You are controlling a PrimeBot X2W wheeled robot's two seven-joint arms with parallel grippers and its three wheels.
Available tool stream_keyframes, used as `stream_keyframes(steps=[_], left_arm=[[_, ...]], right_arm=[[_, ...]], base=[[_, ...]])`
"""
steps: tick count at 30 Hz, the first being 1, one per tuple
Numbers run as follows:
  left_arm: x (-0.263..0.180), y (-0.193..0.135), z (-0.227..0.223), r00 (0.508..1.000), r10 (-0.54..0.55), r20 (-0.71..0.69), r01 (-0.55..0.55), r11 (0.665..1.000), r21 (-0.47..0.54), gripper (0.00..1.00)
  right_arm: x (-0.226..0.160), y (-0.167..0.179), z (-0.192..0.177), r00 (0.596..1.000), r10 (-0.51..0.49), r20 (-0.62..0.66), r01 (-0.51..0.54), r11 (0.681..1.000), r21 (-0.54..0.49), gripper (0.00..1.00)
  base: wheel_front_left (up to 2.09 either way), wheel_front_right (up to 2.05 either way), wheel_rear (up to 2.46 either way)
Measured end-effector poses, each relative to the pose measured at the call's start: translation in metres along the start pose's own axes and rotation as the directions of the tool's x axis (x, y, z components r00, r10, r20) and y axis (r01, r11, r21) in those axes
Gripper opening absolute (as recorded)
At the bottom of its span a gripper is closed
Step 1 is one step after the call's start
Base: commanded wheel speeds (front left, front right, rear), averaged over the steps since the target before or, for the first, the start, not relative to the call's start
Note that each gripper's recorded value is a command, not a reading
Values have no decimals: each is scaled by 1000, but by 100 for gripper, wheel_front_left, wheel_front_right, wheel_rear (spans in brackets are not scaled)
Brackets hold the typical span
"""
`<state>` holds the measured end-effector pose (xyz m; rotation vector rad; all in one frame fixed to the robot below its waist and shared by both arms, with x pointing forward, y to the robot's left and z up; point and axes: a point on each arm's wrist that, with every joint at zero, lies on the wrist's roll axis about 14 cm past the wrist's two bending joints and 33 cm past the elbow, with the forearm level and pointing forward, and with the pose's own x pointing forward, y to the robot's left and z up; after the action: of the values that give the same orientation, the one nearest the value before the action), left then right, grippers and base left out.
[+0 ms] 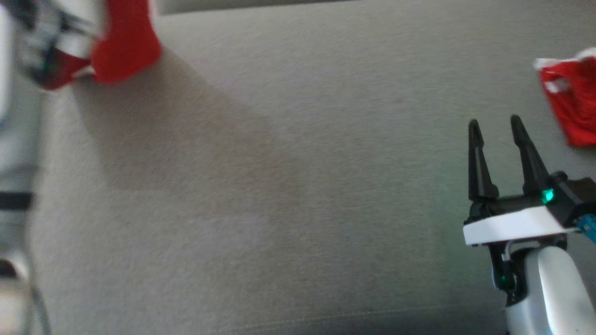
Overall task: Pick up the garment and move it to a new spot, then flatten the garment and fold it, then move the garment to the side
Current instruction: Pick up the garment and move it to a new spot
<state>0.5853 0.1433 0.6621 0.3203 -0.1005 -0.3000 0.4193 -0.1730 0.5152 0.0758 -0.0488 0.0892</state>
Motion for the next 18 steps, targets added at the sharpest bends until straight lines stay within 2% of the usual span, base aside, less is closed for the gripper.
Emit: stream_keyframes(steps=[2, 4, 7, 10, 15, 18], left_arm=[[3, -51, 12, 993, -116, 34, 117, 993, -16, 0], [0, -105, 18, 969, -238, 59, 241, 969, -50, 0], [-10, -171, 21, 924, -371, 91, 380, 918, -112, 0], [-28, -235, 7, 865, -496, 76, 502, 849, -166, 0], [-70, -319, -43, 781, -624, 5, 589, 735, -336, 0], [-88, -344, -64, 758, -652, -11, 593, 696, -404, 0]], right_arm=[[-11, -12, 4, 999, -38, 7, 38, 999, 1, 100], [-23, -23, 7, 997, -73, 12, 73, 997, -1, 100], [-34, -35, 11, 993, -112, 21, 113, 994, -3, 100], [-41, -43, 13, 990, -139, 24, 139, 990, 5, 100], [-46, -50, 4, 986, -165, 3, 165, 986, 10, 100], [-47, -52, -3, 985, -171, -14, 172, 985, 15, 100]], base=[[0, 0, 0], [0, 0, 0], [0, 0, 0], [0, 0, 0], [0, 0, 0], [0, 0, 0]])
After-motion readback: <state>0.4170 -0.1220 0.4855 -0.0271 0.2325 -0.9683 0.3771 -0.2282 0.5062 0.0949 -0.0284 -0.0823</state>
